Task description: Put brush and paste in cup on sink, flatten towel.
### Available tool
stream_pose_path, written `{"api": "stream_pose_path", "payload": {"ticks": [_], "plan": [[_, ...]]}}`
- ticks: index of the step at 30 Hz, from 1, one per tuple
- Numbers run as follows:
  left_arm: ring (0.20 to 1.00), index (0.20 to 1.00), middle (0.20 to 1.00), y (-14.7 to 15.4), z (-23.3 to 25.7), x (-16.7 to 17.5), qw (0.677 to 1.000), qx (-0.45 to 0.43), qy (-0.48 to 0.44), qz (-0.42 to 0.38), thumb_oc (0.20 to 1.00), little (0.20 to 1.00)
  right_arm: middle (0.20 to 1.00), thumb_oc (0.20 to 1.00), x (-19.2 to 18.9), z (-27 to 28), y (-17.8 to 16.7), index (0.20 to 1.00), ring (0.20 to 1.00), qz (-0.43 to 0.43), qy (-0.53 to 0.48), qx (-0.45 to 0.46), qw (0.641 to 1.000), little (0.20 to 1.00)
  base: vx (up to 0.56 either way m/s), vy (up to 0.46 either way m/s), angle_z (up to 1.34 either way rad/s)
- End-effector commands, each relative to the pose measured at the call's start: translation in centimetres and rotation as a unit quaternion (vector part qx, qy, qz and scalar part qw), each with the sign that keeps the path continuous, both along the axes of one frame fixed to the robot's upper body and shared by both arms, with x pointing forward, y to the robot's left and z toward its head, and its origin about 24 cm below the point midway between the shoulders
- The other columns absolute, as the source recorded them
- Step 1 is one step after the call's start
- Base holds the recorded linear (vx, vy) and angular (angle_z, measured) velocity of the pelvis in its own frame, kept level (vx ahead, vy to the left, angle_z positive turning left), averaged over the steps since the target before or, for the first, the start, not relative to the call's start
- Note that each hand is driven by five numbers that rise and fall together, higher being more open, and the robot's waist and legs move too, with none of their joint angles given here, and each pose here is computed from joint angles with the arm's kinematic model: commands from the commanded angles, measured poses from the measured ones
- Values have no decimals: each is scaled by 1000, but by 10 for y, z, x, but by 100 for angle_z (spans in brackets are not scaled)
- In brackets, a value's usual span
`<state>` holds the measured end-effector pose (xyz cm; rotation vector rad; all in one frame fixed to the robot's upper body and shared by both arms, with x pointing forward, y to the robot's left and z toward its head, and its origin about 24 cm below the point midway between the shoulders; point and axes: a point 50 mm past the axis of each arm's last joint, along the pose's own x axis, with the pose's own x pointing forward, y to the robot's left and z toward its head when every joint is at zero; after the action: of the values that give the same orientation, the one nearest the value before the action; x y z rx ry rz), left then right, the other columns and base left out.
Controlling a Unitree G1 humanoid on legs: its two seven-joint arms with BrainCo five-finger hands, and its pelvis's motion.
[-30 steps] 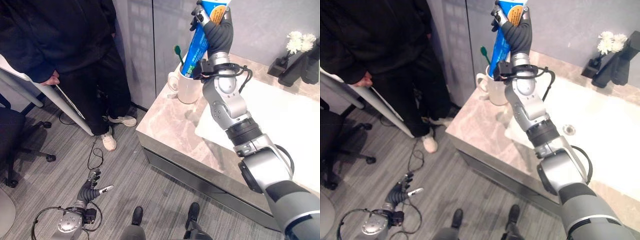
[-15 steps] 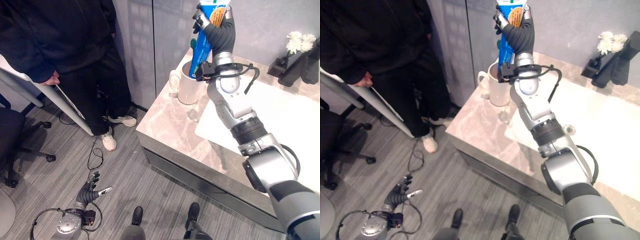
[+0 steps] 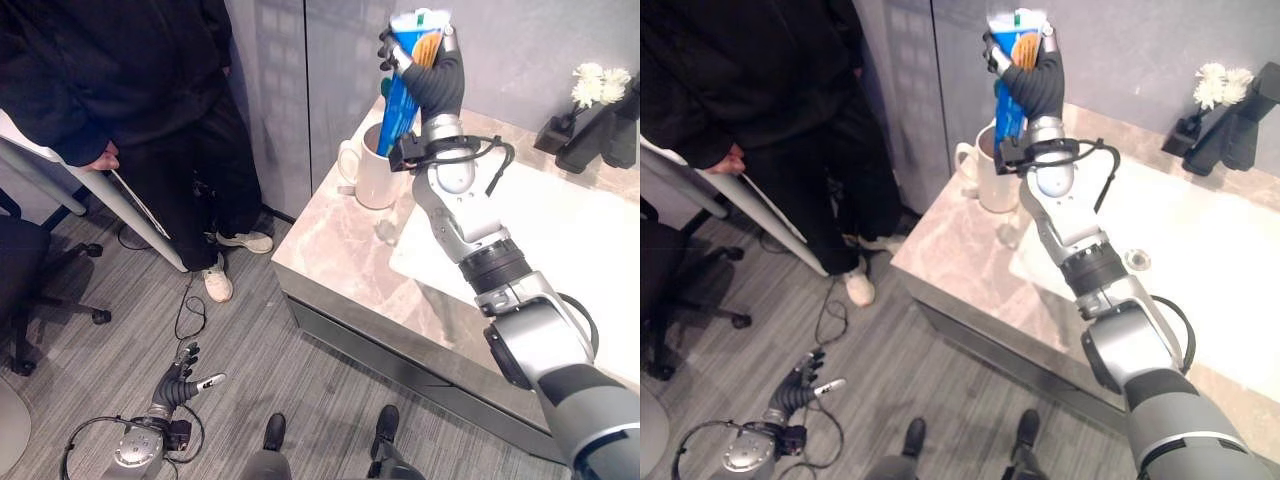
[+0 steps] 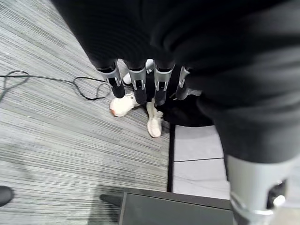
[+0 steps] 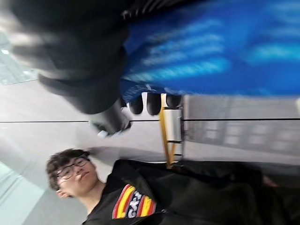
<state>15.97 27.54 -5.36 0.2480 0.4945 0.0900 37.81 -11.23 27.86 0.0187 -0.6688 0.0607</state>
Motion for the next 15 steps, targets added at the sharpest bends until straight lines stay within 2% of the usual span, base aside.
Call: {"api": "stream_pose_path", "payload": {"ticks": [1,15], "plan": [[1000,1000,1000,9,17,12,999,21,-40,-7,1000,1000,1000,1000,-6,32,-2,1000,1000,-2,-58,-1,998,1000,0,0,0],[1000,1000,1000,5,16,23,998,31,-44,-12,1000,1000,1000,1000,-8,26,-3,1000,1000,-7,-56,8,998,1000,0,0,0]]}}
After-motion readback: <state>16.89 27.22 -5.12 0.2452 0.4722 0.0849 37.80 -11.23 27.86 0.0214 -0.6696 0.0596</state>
